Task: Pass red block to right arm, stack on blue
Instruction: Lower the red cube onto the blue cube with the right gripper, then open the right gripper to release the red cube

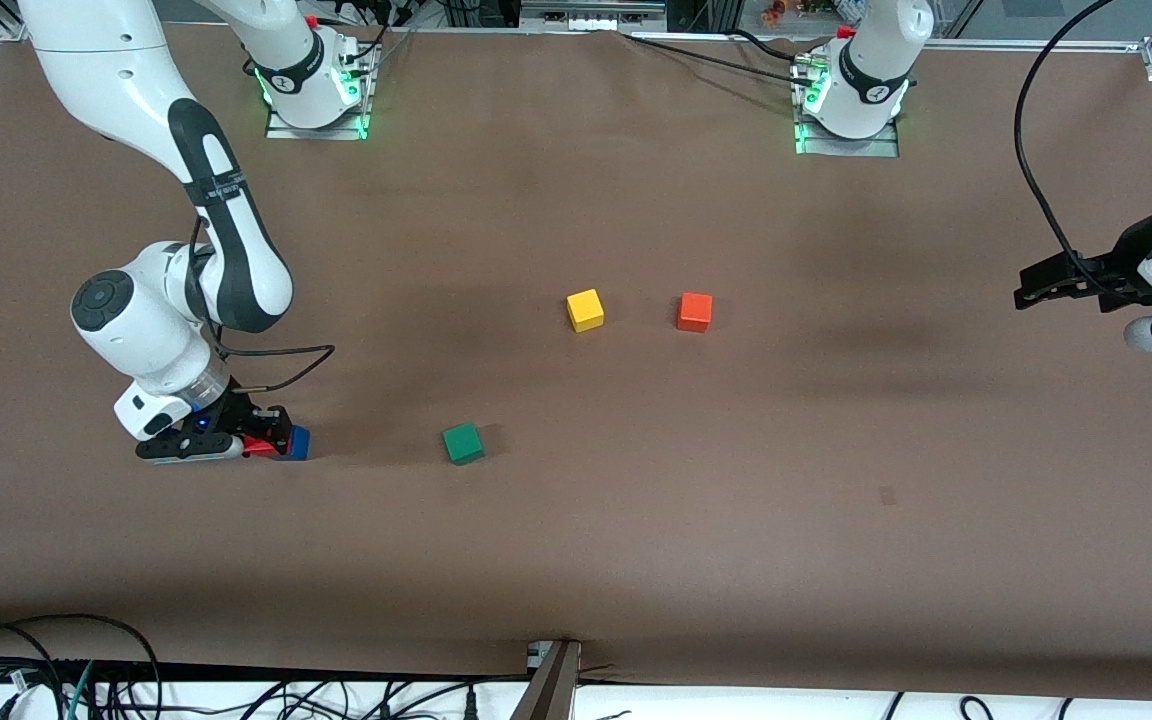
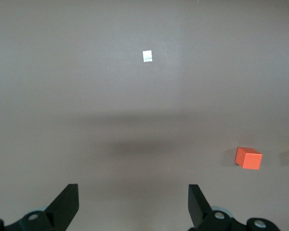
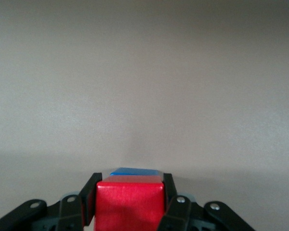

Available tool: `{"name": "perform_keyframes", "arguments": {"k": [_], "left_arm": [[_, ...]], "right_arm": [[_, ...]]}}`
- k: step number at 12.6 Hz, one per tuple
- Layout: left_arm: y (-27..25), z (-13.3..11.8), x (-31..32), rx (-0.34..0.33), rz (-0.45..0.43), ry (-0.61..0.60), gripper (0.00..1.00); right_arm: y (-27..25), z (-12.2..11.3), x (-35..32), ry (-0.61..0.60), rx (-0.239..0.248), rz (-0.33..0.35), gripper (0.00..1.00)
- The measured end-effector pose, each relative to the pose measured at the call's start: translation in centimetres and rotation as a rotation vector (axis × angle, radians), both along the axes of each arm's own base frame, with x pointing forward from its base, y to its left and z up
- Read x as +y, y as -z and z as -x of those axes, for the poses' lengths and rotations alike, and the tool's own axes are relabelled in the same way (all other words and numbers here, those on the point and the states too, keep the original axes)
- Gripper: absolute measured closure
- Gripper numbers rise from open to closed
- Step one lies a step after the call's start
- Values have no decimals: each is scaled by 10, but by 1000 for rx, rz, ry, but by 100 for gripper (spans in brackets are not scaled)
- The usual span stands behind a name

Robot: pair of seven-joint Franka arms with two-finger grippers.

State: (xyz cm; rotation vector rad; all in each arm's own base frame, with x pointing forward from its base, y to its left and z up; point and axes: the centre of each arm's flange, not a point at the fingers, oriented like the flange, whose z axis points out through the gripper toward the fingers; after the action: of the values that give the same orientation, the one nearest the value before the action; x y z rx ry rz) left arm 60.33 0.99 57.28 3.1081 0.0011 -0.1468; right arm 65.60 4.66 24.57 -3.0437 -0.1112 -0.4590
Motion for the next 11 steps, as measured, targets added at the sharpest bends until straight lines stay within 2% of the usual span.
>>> {"name": "perform_keyframes", "arguments": {"k": [5,6,9,10,11], "left_arm": [[0,0,0,0,0,0,0],[0,0,0,0,0,0,0],[0,0,0,0,0,0,0],[0,0,0,0,0,0,0],[0,0,0,0,0,0,0]], "right_arm": [[1,1,0,0,3,0,44],[1,1,0,1,3,0,37],[1,1,0,0,2,0,7],[0,0,0,0,0,0,0],[-1,-1,1,0,-2,0,0]]}}
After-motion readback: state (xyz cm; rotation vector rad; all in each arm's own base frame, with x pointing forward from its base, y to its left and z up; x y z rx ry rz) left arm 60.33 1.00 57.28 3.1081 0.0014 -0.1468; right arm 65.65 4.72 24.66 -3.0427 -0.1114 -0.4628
